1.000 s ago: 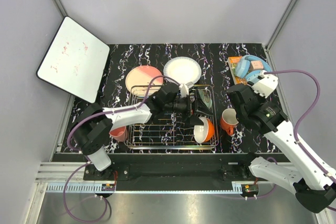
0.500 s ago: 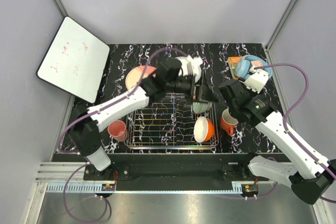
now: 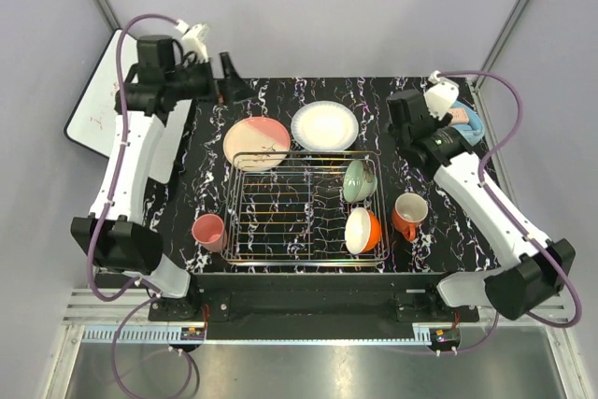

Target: Load the mixed dishes into the dish rack

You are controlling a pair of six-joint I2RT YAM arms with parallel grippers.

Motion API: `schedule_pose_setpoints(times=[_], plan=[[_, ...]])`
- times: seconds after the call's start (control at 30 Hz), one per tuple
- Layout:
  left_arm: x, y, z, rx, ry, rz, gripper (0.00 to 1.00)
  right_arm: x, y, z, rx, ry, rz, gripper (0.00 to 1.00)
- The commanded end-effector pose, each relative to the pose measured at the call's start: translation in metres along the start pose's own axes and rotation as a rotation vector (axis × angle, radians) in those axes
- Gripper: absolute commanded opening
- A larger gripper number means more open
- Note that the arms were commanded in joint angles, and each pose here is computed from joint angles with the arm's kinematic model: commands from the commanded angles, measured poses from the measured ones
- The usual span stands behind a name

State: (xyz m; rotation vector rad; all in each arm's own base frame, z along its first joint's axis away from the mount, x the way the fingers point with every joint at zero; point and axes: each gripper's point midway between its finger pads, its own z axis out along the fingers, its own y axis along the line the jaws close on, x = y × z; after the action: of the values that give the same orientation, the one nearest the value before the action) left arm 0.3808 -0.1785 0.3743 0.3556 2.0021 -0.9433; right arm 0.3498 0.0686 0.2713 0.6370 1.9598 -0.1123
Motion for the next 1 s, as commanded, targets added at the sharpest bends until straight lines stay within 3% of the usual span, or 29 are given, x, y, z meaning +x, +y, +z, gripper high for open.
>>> schedule_pose_setpoints(times=[0.0, 0.13, 0.27, 0.37, 0.63, 0.97], plan=[[0.054, 0.067, -0.023, -0.08, 0.127, -0.235, 0.99, -0.005, 0.05, 0.007, -0.151, 0.036, -0.014, 0.73], [0.08, 0.097, -0.038, -0.252, 0.18, -0.109, 0.99, 0.014, 0.073, 0.012, -0.236, 0.13, -0.105, 0.77], [0.067, 0.117, -0.06, -0.443, 0.135, -0.015, 0.99, 0.034, 0.081, 0.006, -0.318, 0.215, -0.151, 0.88], [0.058, 0.121, -0.067, -0.493, 0.118, 0.014, 0.99, 0.038, 0.079, 0.0, -0.344, 0.229, -0.169, 0.98], [0.052, 0.128, -0.044, -0.548, 0.15, 0.026, 0.99, 0.043, 0.075, 0.002, -0.352, 0.235, -0.232, 1.0], [0.029, 0.12, 0.008, -0.487, 0.168, 0.084, 0.99, 0.03, 0.094, 0.078, -0.371, 0.375, -0.094, 1.0]])
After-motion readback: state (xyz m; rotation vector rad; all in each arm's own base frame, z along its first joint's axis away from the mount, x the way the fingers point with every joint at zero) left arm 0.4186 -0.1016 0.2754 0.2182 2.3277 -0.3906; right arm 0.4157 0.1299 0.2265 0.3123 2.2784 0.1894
